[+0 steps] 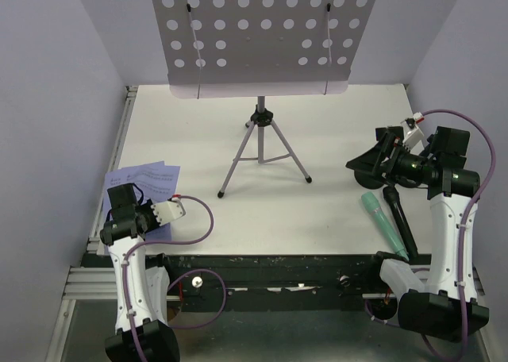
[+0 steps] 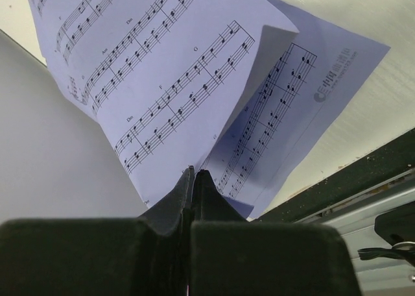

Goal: Pack up the instrument practice props

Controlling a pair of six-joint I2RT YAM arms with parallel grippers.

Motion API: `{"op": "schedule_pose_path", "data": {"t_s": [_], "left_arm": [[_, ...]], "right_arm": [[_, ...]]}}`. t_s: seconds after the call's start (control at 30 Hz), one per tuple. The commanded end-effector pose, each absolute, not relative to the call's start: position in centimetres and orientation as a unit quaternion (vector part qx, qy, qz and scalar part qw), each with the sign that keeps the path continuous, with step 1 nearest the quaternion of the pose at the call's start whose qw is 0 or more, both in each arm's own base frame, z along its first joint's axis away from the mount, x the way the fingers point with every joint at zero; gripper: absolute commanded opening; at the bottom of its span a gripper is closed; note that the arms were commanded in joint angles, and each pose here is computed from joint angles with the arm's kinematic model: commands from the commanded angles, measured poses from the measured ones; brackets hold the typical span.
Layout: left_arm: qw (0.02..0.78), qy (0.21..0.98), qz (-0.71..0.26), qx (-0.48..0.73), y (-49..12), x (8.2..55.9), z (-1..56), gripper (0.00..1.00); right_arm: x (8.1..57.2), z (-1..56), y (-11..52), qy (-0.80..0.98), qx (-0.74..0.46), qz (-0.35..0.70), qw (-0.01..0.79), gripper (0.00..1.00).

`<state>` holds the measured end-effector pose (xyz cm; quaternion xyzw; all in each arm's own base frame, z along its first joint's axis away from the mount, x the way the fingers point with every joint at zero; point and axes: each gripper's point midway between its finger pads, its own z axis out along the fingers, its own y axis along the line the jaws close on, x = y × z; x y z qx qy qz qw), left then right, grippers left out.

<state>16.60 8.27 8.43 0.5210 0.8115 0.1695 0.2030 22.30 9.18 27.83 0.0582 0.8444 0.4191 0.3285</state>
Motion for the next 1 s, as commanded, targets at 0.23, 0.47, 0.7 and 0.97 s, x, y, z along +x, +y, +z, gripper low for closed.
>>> {"op": "schedule_pose_path", "data": {"t_s": [0.23, 0.47, 0.7, 0.97], "left_arm": [[0.197, 0.795, 0.208, 0.534, 8.8, 15.7, 6.2, 0.0], [0.175, 0.814, 0.2, 0.517, 9.5, 15.5, 5.5, 0.17], [0.179, 0.793, 0.215, 0.541, 9.5, 15.8, 5.9, 0.55], [0.179, 0.797, 0.209, 0.538, 9.3, 15.6, 6.1, 0.68]], "right_arm": [[22.4, 27.8, 9.5, 0.839, 0.058, 0.435, 0.321, 0.99], [22.4, 27.9, 9.4, 0.839, 0.059, 0.435, 0.321, 1.0], [22.5, 28.2, 9.3, 0.839, 0.058, 0.432, 0.327, 1.0], [22.3, 28.4, 9.3, 0.84, 0.054, 0.425, 0.334, 1.0]]}}
